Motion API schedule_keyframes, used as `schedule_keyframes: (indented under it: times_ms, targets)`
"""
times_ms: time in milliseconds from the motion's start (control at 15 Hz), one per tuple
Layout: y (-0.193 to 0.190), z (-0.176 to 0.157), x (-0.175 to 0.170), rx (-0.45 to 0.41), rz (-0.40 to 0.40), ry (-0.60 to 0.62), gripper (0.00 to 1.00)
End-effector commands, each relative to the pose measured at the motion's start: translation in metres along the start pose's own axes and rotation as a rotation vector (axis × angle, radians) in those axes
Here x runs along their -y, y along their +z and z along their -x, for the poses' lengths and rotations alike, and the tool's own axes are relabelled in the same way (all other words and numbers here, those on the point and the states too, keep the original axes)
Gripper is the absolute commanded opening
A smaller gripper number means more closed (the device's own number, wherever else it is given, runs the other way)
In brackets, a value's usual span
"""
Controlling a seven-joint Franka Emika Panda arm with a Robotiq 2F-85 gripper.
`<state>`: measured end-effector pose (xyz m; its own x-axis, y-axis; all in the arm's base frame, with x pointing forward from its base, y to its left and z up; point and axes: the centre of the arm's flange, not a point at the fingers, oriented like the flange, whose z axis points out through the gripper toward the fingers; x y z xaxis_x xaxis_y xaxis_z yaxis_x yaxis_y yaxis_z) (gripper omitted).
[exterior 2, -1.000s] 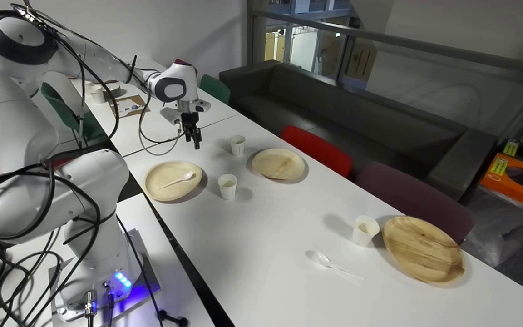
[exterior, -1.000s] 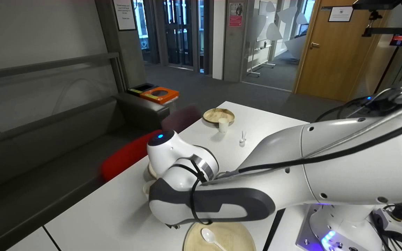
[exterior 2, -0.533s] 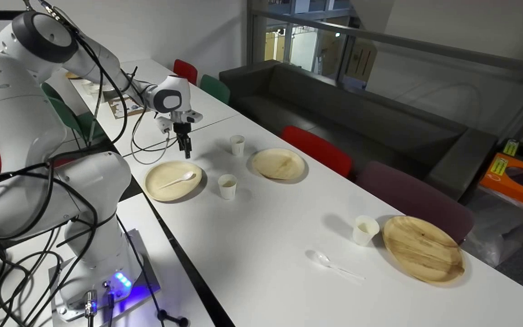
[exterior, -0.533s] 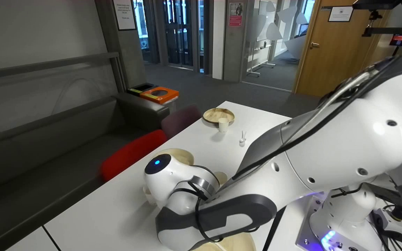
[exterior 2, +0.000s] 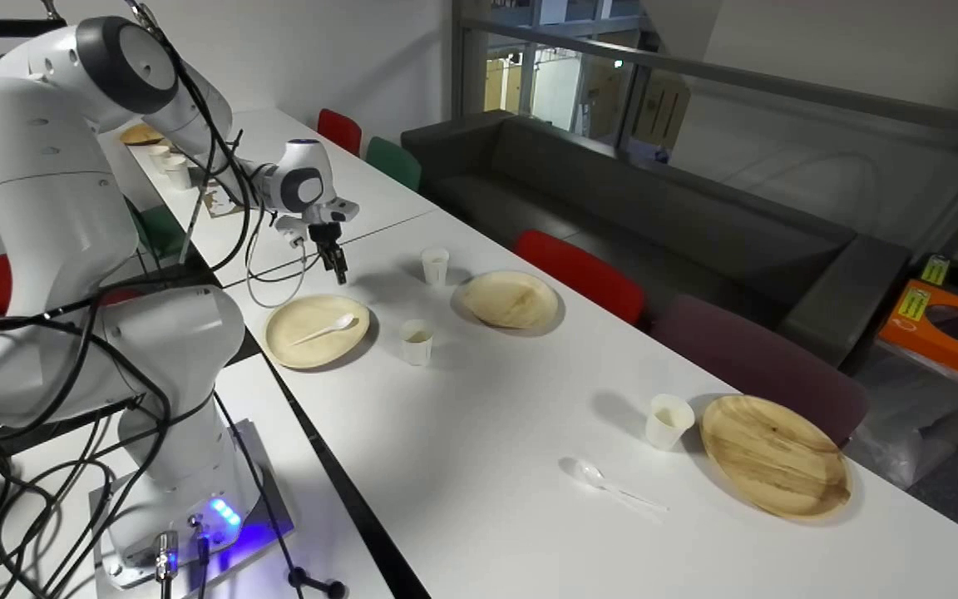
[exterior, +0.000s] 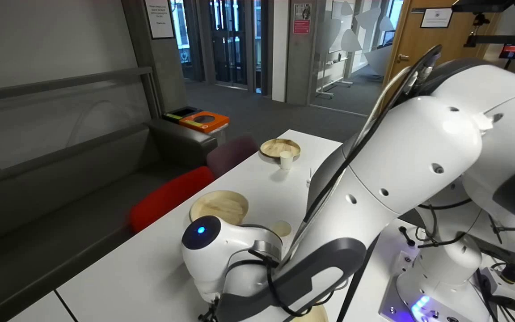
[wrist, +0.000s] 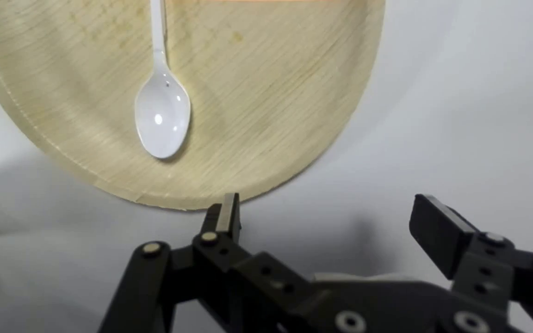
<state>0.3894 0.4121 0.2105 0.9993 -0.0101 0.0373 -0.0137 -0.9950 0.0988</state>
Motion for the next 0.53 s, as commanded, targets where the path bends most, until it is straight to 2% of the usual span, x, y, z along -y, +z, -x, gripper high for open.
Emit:
schedule_keyframes:
  times_ms: [0, 200, 467]
  targets:
    - [-0.036, 0.044, 0.022, -0.112, -0.023, -0.030, 1.00]
    - [-0.034, 0.094, 0.076, -0.182, -0.058, -0.006, 1.00]
    - [-0.002, 0.170, 0.139, -0.108, -0.177, 0.093, 1.00]
